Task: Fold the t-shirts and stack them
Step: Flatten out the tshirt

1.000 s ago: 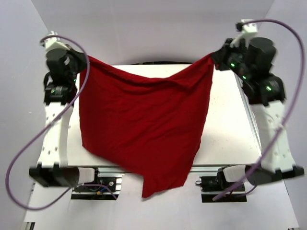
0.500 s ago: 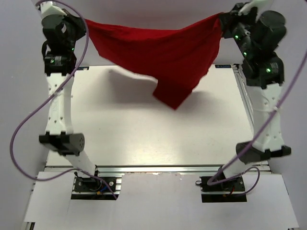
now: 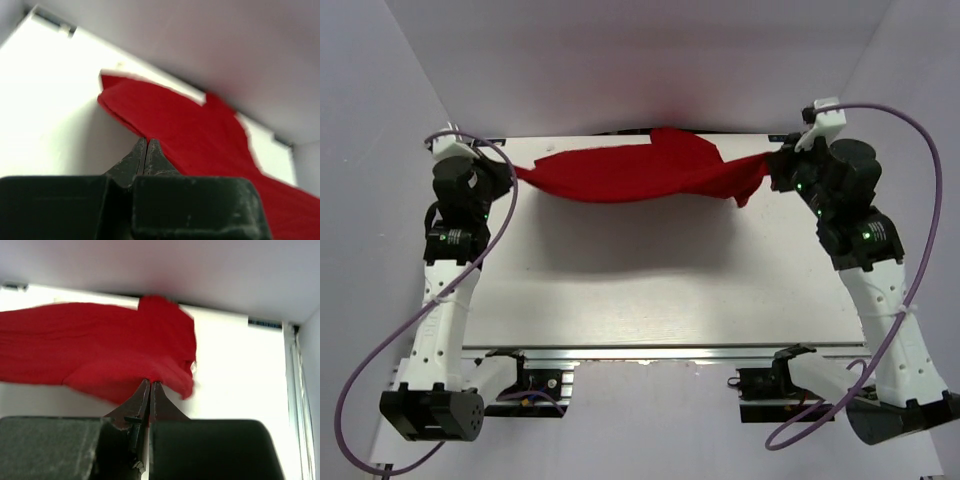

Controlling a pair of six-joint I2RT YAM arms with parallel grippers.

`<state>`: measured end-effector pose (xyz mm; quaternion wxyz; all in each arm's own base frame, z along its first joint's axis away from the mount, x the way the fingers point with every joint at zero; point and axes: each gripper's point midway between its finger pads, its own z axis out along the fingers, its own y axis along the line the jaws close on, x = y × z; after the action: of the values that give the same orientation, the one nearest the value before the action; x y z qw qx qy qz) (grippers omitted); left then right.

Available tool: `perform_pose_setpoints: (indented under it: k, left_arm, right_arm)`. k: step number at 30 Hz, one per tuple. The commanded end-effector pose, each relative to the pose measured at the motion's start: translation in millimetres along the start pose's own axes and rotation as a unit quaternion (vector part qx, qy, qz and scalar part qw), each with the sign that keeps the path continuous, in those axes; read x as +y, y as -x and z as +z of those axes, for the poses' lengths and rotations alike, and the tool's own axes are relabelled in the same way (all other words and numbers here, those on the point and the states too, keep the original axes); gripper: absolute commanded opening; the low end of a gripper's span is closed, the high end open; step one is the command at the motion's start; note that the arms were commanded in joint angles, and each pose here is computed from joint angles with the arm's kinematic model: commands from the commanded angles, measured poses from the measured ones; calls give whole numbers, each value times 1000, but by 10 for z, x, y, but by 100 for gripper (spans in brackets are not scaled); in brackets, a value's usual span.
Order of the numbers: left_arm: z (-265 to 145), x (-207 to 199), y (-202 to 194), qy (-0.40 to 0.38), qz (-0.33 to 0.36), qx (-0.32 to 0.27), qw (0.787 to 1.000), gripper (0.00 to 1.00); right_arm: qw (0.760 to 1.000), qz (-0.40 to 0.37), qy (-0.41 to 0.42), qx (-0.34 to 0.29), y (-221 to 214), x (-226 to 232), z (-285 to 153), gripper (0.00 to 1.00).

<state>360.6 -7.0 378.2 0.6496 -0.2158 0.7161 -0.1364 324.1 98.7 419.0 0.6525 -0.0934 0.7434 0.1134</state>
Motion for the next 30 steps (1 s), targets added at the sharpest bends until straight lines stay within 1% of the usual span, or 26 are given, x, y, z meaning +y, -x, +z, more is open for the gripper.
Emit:
perform_pose_setpoints:
  k: [1,2,3,4,5,6,8,10,11,12,14,16,17,18,19,20,22,23,24,25,26,27,28,29,30]
  left_arm:
    - [-87,79,54,15,3,-18,1000,0]
    - [-129,29,183,12,4,-30,999,0]
    - [-163,20,241,16,5,-33,999,0]
    - [-235,-65,437,9,4,-54,998,0]
    - [-263,-99,496,5,6,-59,998,0]
    - [-283,-112,501,4,7,-54,998,0]
    - [-291,-96,422,3,11,-40,999,0]
    - [-328,-52,321,3,7,-35,999,0]
    - [-301,34,164,11,7,-20,1000,0]
    - [-316,60,131,14,7,-18,1000,0]
    - [-414,65,182,13,3,-33,999,0]
    - [-516,23,316,8,2,-53,999,0]
    - [-540,44,364,18,3,-58,998,0]
    - [-584,-7,506,16,7,-72,997,0]
    - [-589,-27,558,16,10,-75,997,0]
    - [-501,-29,544,20,14,-66,998,0]
    - [-402,-113,618,10,19,-66,998,0]
    - [-180,-109,516,13,23,-44,999,0]
    - [-55,-122,467,11,25,-33,999,0]
    - [59,-162,484,7,25,-30,999,0]
    - [389,-105,293,19,28,0,999,0]
    - [549,-126,213,14,26,16,999,0]
    - [660,-222,333,5,24,7,1000,0]
    - [809,-271,334,-3,20,8,1000,0]
    - [1082,-249,178,0,15,29,999,0]
  right_arm:
    - [998,-2,-14,-69,381,-32,-350,0]
    - [995,-2,-15,-94,601,-29,-496,0]
    - [994,-2,-19,-106,722,-40,-577,0]
    - [994,-3,-21,-109,796,-44,-643,0]
    - [991,-4,-17,-136,1037,-20,-797,0]
    - [990,-5,-10,-140,1101,7,-848,0]
    - [992,-1,-2,-128,1087,37,-863,0]
    - [994,1,4,-112,961,59,-820,0]
    - [996,4,5,-92,800,58,-744,0]
    - [996,6,11,-87,747,79,-735,0]
    - [995,10,19,-97,759,108,-830,0]
    - [993,9,21,-119,860,116,-952,0]
    - [992,8,21,-126,902,116,-995,0]
    - [991,7,19,-133,963,111,-1024,0]
    - [991,7,18,-132,978,107,-1007,0]
    - [992,5,19,-126,973,111,-956,0]
    - [996,2,21,-92,874,115,-669,0]
    - [997,4,21,-79,820,115,-542,0]
    - [999,5,21,-48,680,112,-241,0]
    - [999,5,21,-46,674,108,-92,0]
    - [999,3,22,-38,634,108,83,0]
    - [1000,1,20,-5,451,97,447,0]
    - [1000,-1,20,-22,628,96,538,0]
    - [1000,-2,22,-22,662,107,684,0]
    - [1000,-2,22,2,523,100,1022,0]
